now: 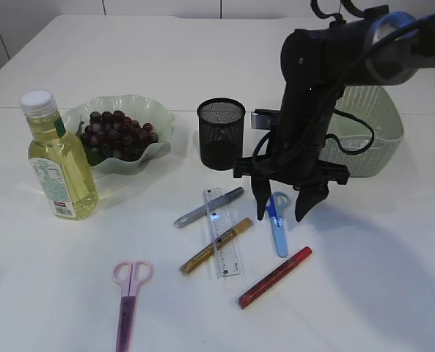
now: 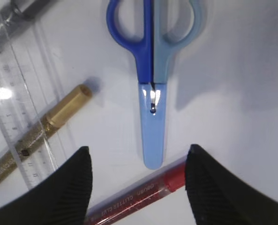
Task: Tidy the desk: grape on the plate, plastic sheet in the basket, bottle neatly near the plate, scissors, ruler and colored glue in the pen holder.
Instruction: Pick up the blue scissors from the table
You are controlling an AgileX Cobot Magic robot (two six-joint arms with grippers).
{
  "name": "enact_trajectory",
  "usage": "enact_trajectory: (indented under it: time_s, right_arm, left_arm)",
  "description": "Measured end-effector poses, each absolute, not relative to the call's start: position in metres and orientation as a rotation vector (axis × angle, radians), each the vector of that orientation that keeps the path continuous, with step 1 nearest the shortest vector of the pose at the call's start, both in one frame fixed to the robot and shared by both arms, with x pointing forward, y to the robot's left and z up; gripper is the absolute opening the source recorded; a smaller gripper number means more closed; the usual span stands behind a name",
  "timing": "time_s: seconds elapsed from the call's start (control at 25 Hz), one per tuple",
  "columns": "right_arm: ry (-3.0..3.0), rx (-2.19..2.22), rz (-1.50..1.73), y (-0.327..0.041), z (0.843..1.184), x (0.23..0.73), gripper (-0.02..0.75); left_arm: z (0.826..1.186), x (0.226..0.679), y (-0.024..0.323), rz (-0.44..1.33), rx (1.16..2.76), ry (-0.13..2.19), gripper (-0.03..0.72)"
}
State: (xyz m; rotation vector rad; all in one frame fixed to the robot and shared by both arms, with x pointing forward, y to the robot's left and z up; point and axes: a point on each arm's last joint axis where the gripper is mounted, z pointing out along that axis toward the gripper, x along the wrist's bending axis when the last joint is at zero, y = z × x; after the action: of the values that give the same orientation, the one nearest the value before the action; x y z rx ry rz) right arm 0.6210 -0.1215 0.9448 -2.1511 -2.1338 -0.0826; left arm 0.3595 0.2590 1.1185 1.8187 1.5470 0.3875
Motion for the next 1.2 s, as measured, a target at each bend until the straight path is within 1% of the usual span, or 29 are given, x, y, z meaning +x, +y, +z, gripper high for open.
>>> enact_trajectory:
  time_s: [0.36,0.72,1.2]
  right_arm:
    - [-2.135,-2.161,-0.067,-0.119,0.934,0.628,0.49]
    - [-2.167,-2.164,-0.055,-0.117,0.935,0.64,0.491]
    - [-2.146,-2.148,0.044,-0.117,0.917,0.639,0.49]
  left_arm:
    - [1.118,0.359,0.259,0.382,1.822,1.55,0.477]
    - [1.117,0.357,0.259,0.365,1.841,1.558,0.469]
    - [1.117,0.357,0.259,0.365,1.841,1.558,0.467]
